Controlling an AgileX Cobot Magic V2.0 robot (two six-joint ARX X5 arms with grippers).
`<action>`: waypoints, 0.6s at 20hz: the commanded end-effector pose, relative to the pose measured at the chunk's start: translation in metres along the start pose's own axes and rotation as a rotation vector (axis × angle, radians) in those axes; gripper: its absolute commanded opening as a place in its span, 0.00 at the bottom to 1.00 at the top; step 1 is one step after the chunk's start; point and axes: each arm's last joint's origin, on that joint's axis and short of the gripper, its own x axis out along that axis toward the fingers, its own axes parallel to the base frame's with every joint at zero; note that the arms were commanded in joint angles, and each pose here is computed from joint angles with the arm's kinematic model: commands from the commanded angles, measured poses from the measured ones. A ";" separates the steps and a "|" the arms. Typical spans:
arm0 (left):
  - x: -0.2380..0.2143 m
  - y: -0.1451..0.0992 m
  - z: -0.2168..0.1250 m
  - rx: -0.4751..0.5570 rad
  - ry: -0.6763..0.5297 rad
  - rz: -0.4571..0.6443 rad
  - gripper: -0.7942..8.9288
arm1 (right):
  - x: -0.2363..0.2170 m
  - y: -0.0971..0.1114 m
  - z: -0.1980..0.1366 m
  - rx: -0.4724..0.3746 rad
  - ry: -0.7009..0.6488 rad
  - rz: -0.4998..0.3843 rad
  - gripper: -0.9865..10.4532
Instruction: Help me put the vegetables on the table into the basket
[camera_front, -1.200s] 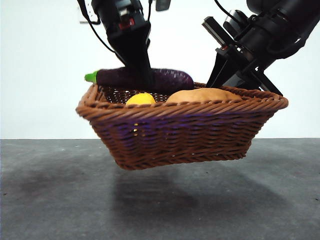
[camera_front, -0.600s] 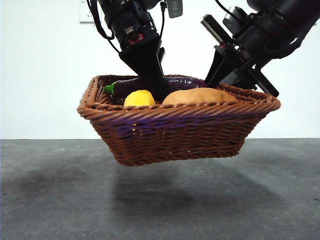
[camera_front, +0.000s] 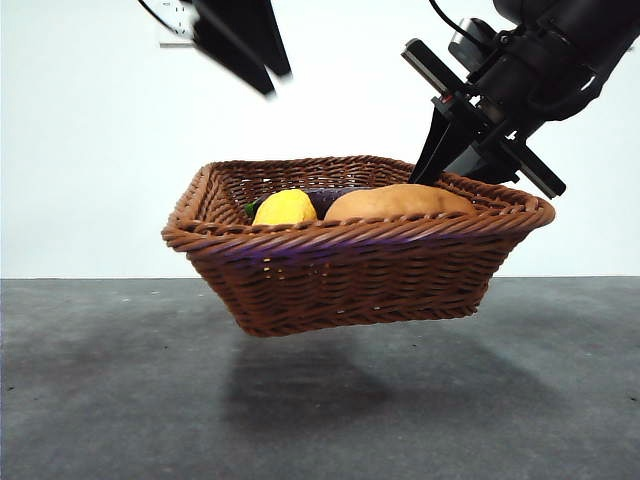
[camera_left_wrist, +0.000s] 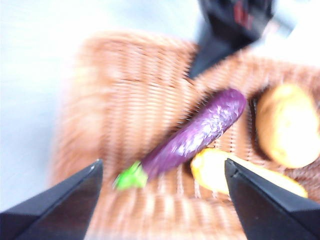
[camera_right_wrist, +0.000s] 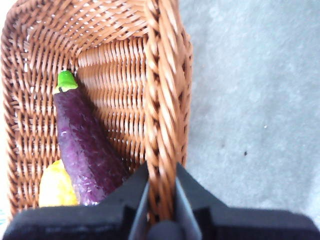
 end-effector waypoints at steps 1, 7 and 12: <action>-0.042 -0.005 -0.007 -0.124 -0.053 0.057 0.28 | -0.005 -0.006 0.006 0.044 -0.021 0.010 0.07; -0.142 -0.035 -0.029 -0.233 -0.238 0.248 0.07 | -0.062 -0.053 0.031 0.101 -0.057 -0.155 0.07; -0.156 -0.045 -0.032 -0.239 -0.268 0.267 0.07 | -0.066 -0.084 0.031 0.127 -0.049 -0.260 0.07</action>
